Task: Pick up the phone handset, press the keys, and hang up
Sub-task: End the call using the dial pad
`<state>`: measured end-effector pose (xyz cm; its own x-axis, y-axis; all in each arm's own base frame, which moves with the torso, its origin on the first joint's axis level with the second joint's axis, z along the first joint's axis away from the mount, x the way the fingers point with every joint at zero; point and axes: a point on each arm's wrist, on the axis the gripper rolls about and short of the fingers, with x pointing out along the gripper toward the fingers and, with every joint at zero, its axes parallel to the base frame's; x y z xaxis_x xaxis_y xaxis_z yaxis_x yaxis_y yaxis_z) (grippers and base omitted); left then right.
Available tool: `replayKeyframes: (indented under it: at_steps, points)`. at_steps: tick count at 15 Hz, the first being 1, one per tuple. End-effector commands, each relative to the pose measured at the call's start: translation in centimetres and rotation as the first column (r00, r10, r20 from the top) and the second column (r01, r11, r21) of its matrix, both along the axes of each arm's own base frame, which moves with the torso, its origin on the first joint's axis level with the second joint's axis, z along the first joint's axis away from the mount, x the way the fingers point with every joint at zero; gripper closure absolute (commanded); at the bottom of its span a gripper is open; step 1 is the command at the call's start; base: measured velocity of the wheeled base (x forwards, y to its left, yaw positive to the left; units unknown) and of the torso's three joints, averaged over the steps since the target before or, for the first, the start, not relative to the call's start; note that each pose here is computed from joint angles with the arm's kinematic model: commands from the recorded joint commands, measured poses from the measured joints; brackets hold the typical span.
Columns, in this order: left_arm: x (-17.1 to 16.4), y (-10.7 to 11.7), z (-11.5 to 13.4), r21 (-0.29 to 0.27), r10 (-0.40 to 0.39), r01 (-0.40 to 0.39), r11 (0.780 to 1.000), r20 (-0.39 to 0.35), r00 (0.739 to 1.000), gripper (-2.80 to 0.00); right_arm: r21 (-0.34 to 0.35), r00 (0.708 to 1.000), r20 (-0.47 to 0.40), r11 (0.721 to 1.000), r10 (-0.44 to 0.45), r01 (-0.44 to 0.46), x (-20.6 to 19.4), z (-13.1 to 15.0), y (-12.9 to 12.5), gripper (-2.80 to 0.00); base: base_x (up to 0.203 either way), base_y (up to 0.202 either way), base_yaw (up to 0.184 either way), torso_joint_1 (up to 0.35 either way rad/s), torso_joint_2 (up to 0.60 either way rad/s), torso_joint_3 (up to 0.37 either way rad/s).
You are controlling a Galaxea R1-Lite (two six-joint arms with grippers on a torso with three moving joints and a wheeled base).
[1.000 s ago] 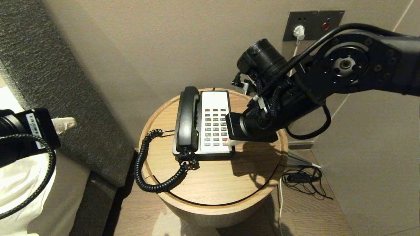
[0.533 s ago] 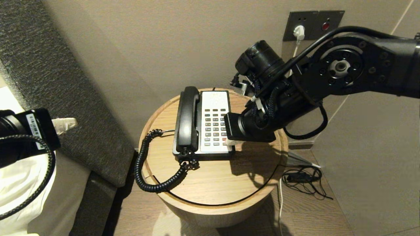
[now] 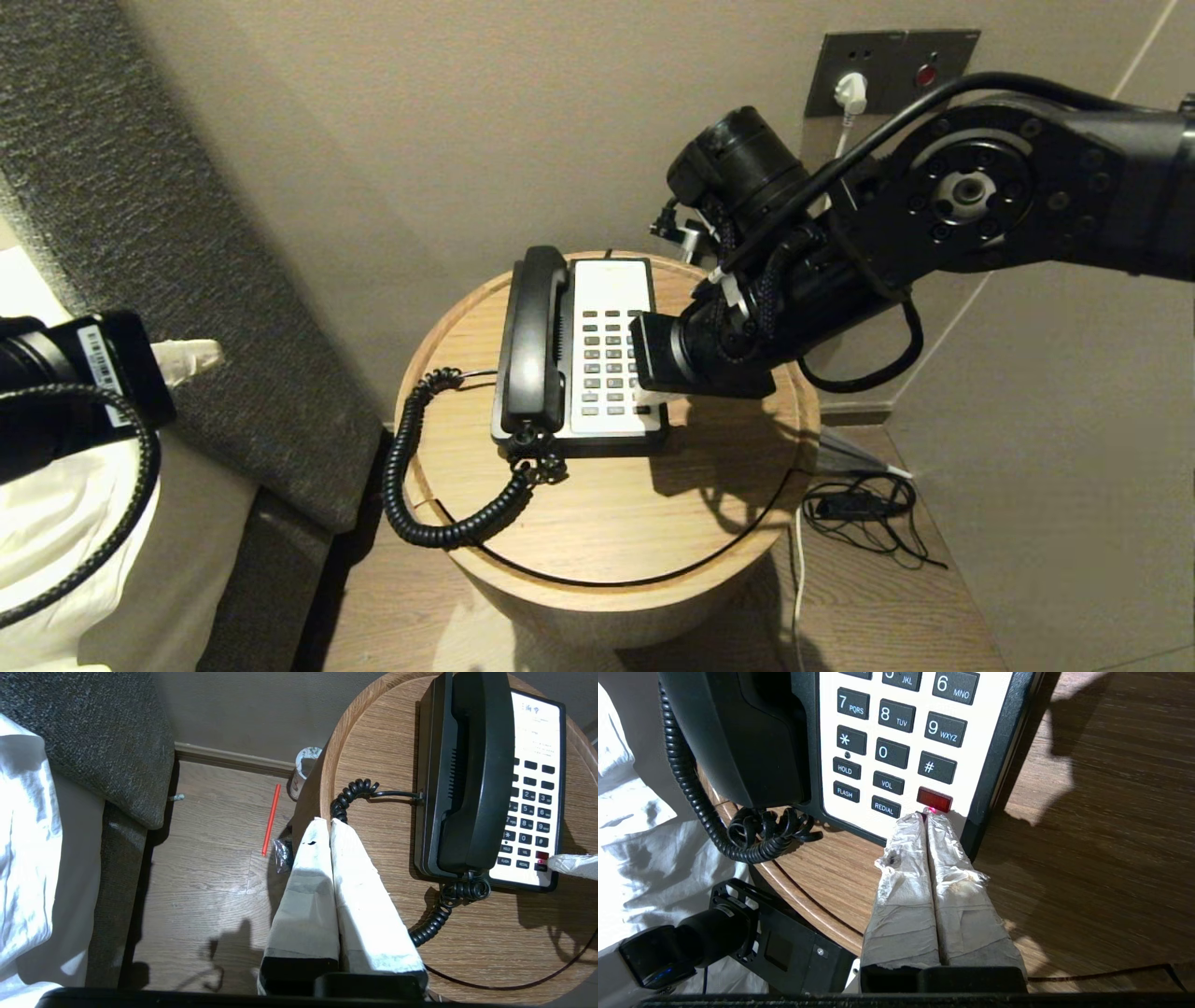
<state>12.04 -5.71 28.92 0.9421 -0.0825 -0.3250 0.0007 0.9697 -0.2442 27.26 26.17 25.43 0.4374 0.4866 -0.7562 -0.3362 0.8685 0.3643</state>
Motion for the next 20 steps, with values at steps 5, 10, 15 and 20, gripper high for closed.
replayKeyframes:
  at_steps: [5, 10, 15, 20]
  points:
    - [0.1, -0.1, -0.2, 0.003, 0.002, -0.002, 1.000, -0.008, 1.000, 0.00, -0.021, 1.000, -0.020, 1.000, -0.004, 0.003, 0.4, -0.9, 0.3, 0.00, 0.000, 0.000, 0.000, 0.000, 0.00, 0.000]
    - [0.1, 0.0, -0.2, 0.002, 0.004, -0.004, 1.000, -0.008, 1.000, 0.00, -0.039, 1.000, -0.029, 0.999, -0.006, 0.005, 0.7, -1.6, 0.6, 0.00, 0.000, 0.000, 0.000, 0.000, 0.00, 0.000]
    - [0.1, 0.0, -0.2, 0.002, 0.000, 0.000, 1.000, -0.009, 1.000, 0.00, -0.008, 1.000, -0.001, 1.000, -0.008, 0.008, -0.4, 0.4, -0.4, 0.00, 0.000, 0.000, 0.000, 0.000, 0.00, 0.000]
    - [0.0, 0.0, -0.5, 0.006, 0.004, -0.003, 1.000, -0.014, 1.000, 0.00, 0.091, 0.995, 0.088, 0.995, -0.053, 0.045, -5.4, 7.3, -5.7, 0.00, 0.000, 0.000, 0.000, 0.000, 0.00, 0.000]
